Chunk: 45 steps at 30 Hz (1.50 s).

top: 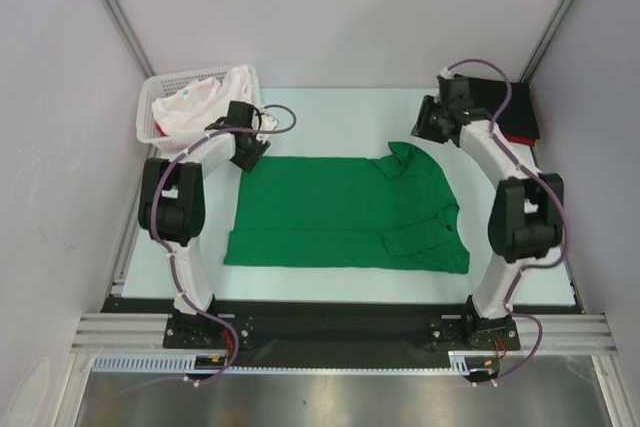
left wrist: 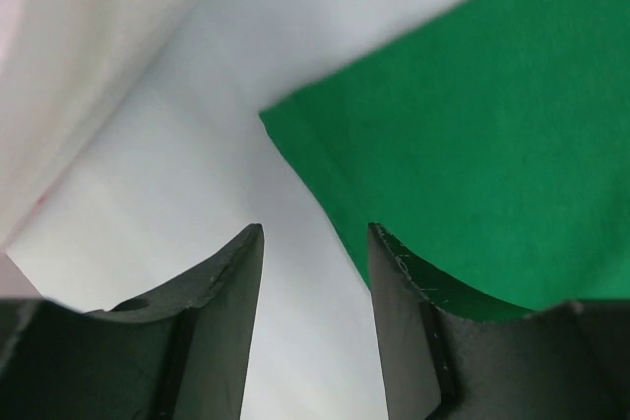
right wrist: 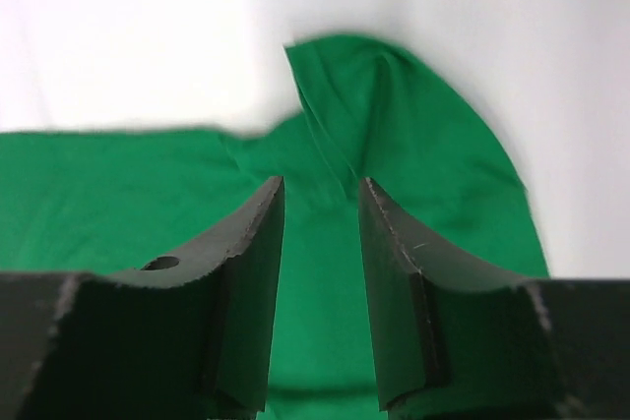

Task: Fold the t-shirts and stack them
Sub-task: Fold the tshirt

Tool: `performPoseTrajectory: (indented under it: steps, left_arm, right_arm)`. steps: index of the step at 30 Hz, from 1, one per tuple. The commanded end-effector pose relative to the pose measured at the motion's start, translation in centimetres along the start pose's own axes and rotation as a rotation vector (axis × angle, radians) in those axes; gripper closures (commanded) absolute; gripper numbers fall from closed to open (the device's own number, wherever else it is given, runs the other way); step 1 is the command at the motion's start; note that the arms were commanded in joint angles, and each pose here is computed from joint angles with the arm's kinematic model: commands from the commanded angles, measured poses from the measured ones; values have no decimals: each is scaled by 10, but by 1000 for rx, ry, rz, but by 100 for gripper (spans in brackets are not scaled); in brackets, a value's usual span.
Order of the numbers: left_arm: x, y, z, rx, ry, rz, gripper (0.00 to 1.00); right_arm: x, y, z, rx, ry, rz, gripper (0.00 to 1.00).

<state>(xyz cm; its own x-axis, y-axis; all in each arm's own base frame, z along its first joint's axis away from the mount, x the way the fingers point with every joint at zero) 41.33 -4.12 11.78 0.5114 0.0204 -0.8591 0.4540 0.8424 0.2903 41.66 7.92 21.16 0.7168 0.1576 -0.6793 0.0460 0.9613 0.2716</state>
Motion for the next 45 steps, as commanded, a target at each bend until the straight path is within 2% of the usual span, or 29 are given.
performPoseTrajectory:
  steps: [1, 3, 4, 7, 10, 11, 13, 21, 23, 24, 26, 27, 28, 29, 31, 35, 41, 42, 45]
  left_arm:
    - [0, 17, 31, -44, -91, 73, 49]
    - [13, 14, 28, -44, -62, 52, 48]
    - [16, 16, 29, -48, -58, 46, 48]
    - [26, 17, 30, -58, -36, 16, 48]
    - [33, 20, 31, -66, -25, 3, 46]
    - [35, 20, 32, -61, -20, 3, 46]
    - [40, 18, 30, -56, -8, -4, 45]
    - [47, 12, 24, -24, 24, -67, 49]
    - [49, 8, 20, -15, 48, -98, 53]
    - [50, 6, 19, -8, 56, -113, 56]
    - [52, 4, 15, 7, 82, -135, 61]
    - [51, 4, 15, 7, 88, -137, 64]
    - [52, 4, 15, 12, 88, -137, 72]
    - [52, 5, 15, 18, 84, -134, 89]
    - [52, 6, 16, 19, 80, -124, 100]
    - [46, 10, 18, 27, 63, -96, 100]
    - [16, 17, 31, 31, -35, -79, 100]
    - [15, 15, 27, 34, -39, -77, 100]
    - [4, 10, 23, 56, -82, -82, 99]
  right_arm:
    - [27, 25, 29, -67, -79, 40, 60]
    - [59, 29, 19, -72, -26, 24, 61]
    - [63, 34, 27, -71, -37, 27, 61]
    - [94, 34, 15, -59, 20, -3, 62]
    - [118, 38, 6, -66, 63, -15, 59]
    - [121, 37, 12, -75, 40, -58, 58]
    - [135, 33, 0, -96, 78, -100, 55]
    - [154, 34, -16, -176, 119, -161, 56]
    - [156, 32, -20, -182, 128, -179, 60]
    - [157, 32, -22, -185, 134, -186, 65]
    - [158, 31, -25, -187, 145, -195, 76]
    - [158, 30, -26, -187, 148, -196, 89]
    - [157, 31, -27, -187, 155, -194, 94]
    - [156, 30, -28, -186, 160, -190, 98]
    - [149, 33, -24, -184, 145, -182, 100]
    - [132, 31, -18, -166, 127, -169, 100]
    - [84, 26, 12, -93, 24, -120, 100]
    - [83, 20, 3, -82, 39, -120, 100]
    - [55, 11, 17, 10, -32, -43, 100]
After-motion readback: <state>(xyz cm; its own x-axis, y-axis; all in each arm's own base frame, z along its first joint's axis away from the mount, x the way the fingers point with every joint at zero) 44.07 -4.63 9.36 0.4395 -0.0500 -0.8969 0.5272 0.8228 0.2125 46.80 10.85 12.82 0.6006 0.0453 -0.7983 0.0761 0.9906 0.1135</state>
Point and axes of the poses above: each gripper's point midway between its finger pads, its own x axis out along the fingers, its own y axis along the line the jaws close on, z = x × y, the point moved 8 cm from there along -x, back along the fingers, and after that the axes turned 3 degrees about -x, right-handed, at the moved point
